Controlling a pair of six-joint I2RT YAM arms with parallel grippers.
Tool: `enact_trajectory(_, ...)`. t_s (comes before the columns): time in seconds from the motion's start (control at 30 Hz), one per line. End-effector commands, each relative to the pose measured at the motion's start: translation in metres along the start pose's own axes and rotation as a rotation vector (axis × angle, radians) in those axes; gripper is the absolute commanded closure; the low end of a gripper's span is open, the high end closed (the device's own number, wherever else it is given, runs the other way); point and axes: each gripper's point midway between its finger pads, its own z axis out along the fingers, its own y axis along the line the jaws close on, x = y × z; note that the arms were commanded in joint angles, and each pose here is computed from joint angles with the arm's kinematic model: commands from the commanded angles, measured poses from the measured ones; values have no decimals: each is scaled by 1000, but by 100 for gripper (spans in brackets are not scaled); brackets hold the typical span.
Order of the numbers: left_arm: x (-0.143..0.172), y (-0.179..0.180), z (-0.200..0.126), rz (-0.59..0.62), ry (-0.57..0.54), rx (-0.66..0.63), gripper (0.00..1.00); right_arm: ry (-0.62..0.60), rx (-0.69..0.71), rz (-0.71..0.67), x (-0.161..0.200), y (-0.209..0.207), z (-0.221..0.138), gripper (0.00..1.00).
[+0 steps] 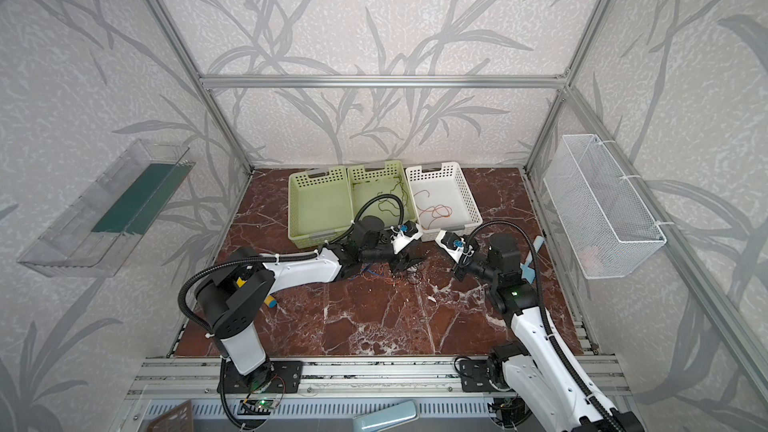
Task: Untangle and sort cables by color
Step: Untie the cable from multiple cables.
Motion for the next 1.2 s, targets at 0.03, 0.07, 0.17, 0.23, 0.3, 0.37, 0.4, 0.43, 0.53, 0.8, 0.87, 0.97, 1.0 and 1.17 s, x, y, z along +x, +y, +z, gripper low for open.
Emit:
enact_trajectory(0.03,-11,3,4,22,-16,1,74,-36,1,-38,-15,-3,-1,100)
enact_trajectory(0.07,-13,2,4,25,-20,1,83,-26,18,-35,-13,-6,-1,100)
enact_trajectory(0.17,-21,1,-3,30,-35,-11,100,21,127,25,-3,-24,-2,93)
enact_trajectory(0.23,-30,3,-10,25,-57,-39,100,12,176,76,-1,-32,-2,62)
enact_trajectory(0.3,-38,5,-18,18,-88,-67,100,-13,193,126,2,-34,0,40)
enact_trajectory(0.37,-47,8,-27,0,-128,-93,100,-50,228,193,4,-38,1,31)
enact_trajectory(0.4,-50,10,-31,-11,-148,-102,100,-62,241,220,6,-39,1,29)
enact_trajectory(0.43,-56,12,-35,-25,-174,-108,100,-77,255,243,8,-40,1,29)
enact_trajectory(0.53,-69,14,-48,-69,-248,-99,100,-87,295,302,17,-44,0,28)
enact_trajectory(0.8,-92,9,-58,-86,-331,-42,100,-164,22,296,0,-3,20,29)
enact_trajectory(0.87,-93,9,-57,-88,-333,-41,100,-160,-48,277,-5,11,30,31)
enact_trajectory(0.97,-98,10,-58,-86,-343,-47,100,-137,-84,253,-4,22,44,35)
enact_trajectory(1.0,-99,10,-58,-86,-346,-50,100,-125,-77,256,-2,22,48,37)
enact_trajectory(1.17,-106,10,-61,-82,-361,-61,100,-99,-42,297,7,18,67,48)
